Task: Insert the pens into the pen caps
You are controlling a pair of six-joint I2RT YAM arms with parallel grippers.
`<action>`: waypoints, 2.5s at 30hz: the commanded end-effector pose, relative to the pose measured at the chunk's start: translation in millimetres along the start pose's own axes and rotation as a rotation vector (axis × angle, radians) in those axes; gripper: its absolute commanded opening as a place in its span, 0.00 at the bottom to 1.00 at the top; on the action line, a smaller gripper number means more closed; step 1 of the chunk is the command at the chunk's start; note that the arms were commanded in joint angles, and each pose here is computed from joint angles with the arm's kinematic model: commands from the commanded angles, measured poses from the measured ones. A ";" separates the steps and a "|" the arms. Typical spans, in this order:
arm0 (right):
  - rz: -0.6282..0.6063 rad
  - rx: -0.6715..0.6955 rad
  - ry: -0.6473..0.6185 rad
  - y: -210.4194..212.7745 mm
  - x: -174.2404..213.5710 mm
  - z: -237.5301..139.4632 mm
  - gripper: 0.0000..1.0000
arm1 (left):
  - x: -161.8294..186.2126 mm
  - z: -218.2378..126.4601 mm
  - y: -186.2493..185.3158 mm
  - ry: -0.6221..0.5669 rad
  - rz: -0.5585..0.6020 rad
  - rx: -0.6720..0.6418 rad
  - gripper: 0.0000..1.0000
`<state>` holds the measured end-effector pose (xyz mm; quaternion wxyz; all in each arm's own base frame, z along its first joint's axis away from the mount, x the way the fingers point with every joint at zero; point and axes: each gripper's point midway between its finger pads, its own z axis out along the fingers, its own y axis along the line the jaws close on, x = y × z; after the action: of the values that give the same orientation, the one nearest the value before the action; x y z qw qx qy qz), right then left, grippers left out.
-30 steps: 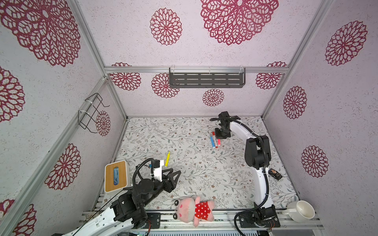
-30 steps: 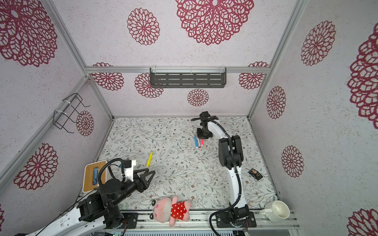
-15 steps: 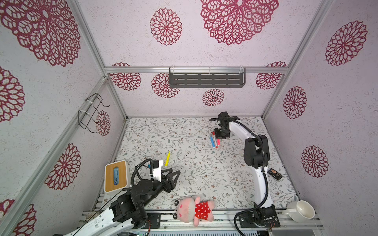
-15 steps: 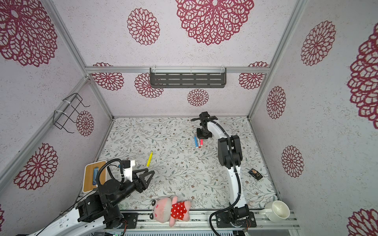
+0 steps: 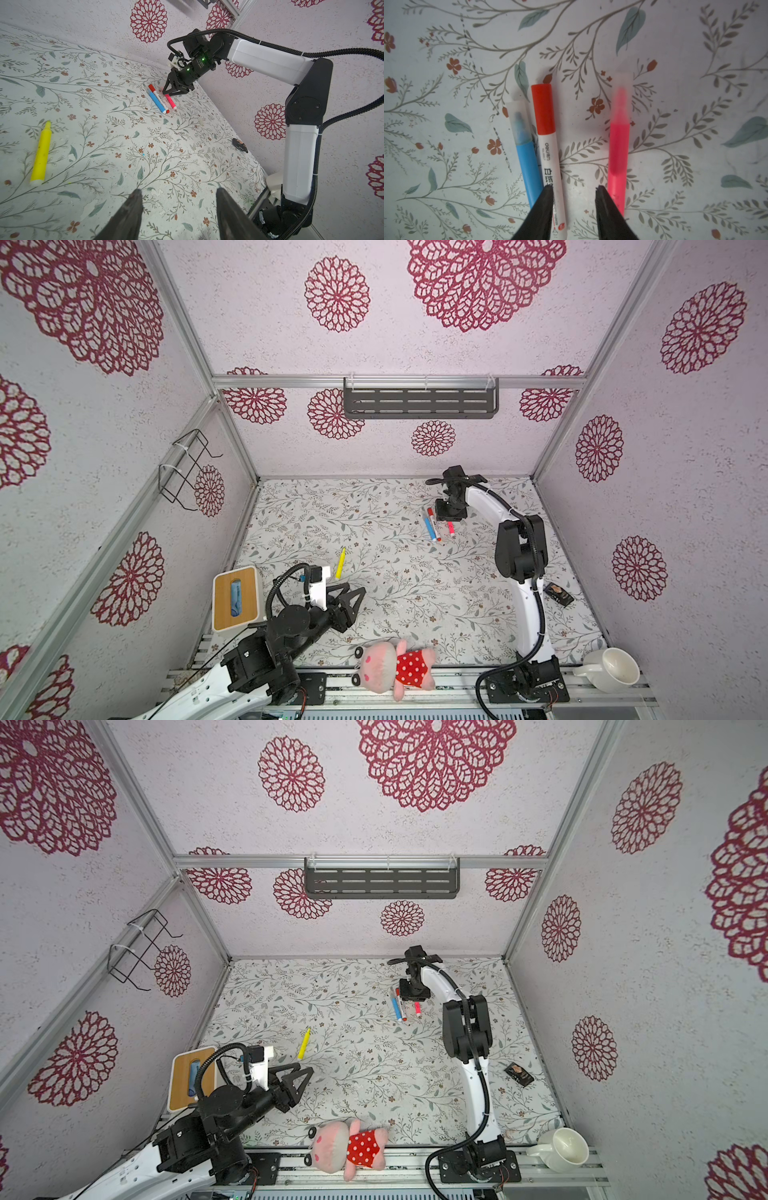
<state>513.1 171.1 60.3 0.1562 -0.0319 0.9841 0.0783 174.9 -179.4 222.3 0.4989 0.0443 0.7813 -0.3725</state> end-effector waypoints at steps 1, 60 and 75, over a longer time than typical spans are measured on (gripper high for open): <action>0.021 0.006 -0.018 -5.0 -5.7 -14.0 0.37 | -3.3 -2.1 -0.6 -0.013 -0.010 -0.002 0.59; 0.042 0.166 -0.010 -42.6 -4.3 25.6 0.31 | -4.9 -6.6 0.2 -0.009 -0.017 -0.007 0.60; 0.017 0.153 -0.022 -23.6 -2.1 22.4 0.31 | -4.7 -10.6 2.3 -0.015 -0.021 -0.006 0.60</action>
<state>524.9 154.5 30.6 0.1701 -0.0092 0.9854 0.0051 172.0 -172.1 221.5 0.4987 0.0373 0.7823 -0.3713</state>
